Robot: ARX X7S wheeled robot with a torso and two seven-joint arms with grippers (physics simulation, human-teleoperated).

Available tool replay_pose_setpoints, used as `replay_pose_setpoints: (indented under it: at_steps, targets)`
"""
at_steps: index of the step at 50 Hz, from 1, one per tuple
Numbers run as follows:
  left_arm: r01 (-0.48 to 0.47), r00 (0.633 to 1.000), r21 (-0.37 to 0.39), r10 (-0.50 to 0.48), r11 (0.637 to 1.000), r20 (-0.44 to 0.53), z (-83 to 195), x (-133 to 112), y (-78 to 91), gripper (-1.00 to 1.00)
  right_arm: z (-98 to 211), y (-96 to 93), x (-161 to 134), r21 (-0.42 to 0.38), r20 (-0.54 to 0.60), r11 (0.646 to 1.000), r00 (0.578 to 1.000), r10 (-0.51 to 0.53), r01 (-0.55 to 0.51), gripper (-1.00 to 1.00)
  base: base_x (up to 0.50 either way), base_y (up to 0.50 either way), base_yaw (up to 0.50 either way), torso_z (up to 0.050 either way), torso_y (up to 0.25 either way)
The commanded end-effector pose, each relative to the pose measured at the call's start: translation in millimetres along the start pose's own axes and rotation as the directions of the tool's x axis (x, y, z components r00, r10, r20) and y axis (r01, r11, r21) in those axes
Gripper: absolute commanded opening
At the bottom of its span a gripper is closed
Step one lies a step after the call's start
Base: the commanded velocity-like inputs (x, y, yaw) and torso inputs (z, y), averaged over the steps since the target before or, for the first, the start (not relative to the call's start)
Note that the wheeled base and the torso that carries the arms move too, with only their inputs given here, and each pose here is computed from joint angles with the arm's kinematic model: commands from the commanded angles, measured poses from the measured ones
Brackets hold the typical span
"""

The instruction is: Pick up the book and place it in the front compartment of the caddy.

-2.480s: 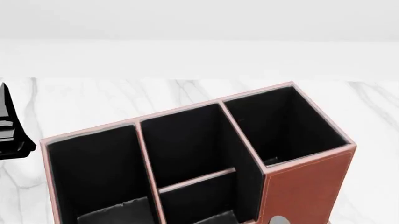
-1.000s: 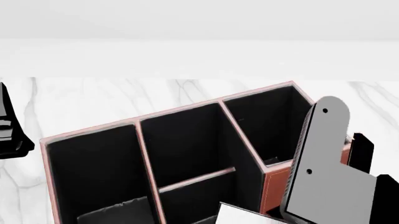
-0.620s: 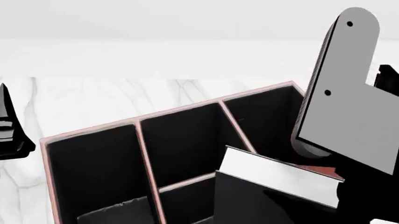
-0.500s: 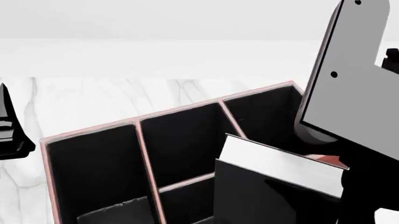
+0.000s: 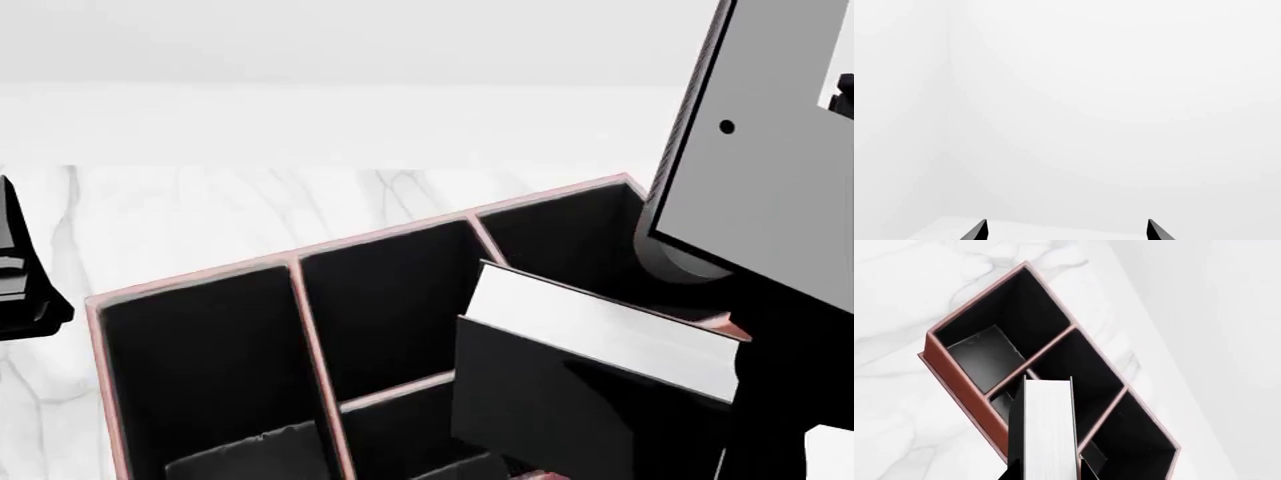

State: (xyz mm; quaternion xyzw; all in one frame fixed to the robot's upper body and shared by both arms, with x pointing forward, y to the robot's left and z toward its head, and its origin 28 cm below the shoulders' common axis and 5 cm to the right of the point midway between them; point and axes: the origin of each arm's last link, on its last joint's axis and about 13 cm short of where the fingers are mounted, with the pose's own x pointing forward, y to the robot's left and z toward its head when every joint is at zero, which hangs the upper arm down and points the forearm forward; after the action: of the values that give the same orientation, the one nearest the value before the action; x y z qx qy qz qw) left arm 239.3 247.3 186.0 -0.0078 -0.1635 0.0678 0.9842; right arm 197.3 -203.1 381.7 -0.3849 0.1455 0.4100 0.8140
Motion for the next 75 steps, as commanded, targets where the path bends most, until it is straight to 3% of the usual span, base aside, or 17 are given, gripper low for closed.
replay_pose_setpoints:
  at_steps: [1,10,13,27,33,48,62,75]
  targets:
    - [-0.024,0.999,-0.004,0.024,1.000,0.040,1.2,1.9,2.1,1.00,6.7,-3.7,-7.0,-0.039,0.054,0.997,0.996,-0.071,0.073,-1.00,0.00,0.00,0.00,0.000,0.000]
    - [-0.024,0.999,-0.004,0.024,1.000,0.040,1.2,1.9,2.1,1.00,6.7,-3.7,-7.0,-0.039,0.054,0.997,0.996,-0.071,0.073,-1.00,0.00,0.00,0.00,0.000,0.001]
    - [-0.025,0.999,-0.007,0.025,1.000,0.043,1.8,2.0,2.3,1.00,22.8,-18.9,-13.1,-0.134,0.094,0.990,0.995,-0.037,0.050,-1.00,0.00,0.00,0.00,0.000,0.000]
    - [-0.036,0.998,-0.008,0.036,0.999,0.044,2.4,3.5,5.1,1.00,72.7,-101.5,-12.9,-0.379,-0.014,0.923,0.998,0.060,-0.061,-1.00,0.00,0.00,0.00,0.000,0.001]
    - [-0.037,0.998,-0.005,0.037,0.999,0.045,2.6,3.9,5.7,1.00,80.2,-125.6,-5.0,-0.407,-0.026,0.907,0.993,0.111,-0.112,-1.00,0.00,0.00,0.00,0.000,0.002]
    - [-0.036,0.998,-0.001,0.036,0.999,0.045,2.7,4.0,4.9,1.00,80.0,-180.1,33.4,-0.383,-0.001,0.892,0.966,0.259,-0.240,-1.00,0.00,0.00,0.00,0.000,0.001]
    - [-0.035,0.998,0.003,0.035,0.999,0.045,3.2,3.2,4.2,1.00,82.0,-186.5,71.1,-0.380,0.025,0.866,0.932,0.361,-0.326,-1.00,0.00,0.00,0.00,0.001,0.001]
    - [-0.038,0.998,0.005,0.038,0.999,0.044,3.4,3.0,5.1,1.00,85.2,-184.6,83.8,-0.394,0.065,0.860,0.924,0.377,-0.324,-1.00,0.00,0.00,0.00,0.000,0.002]
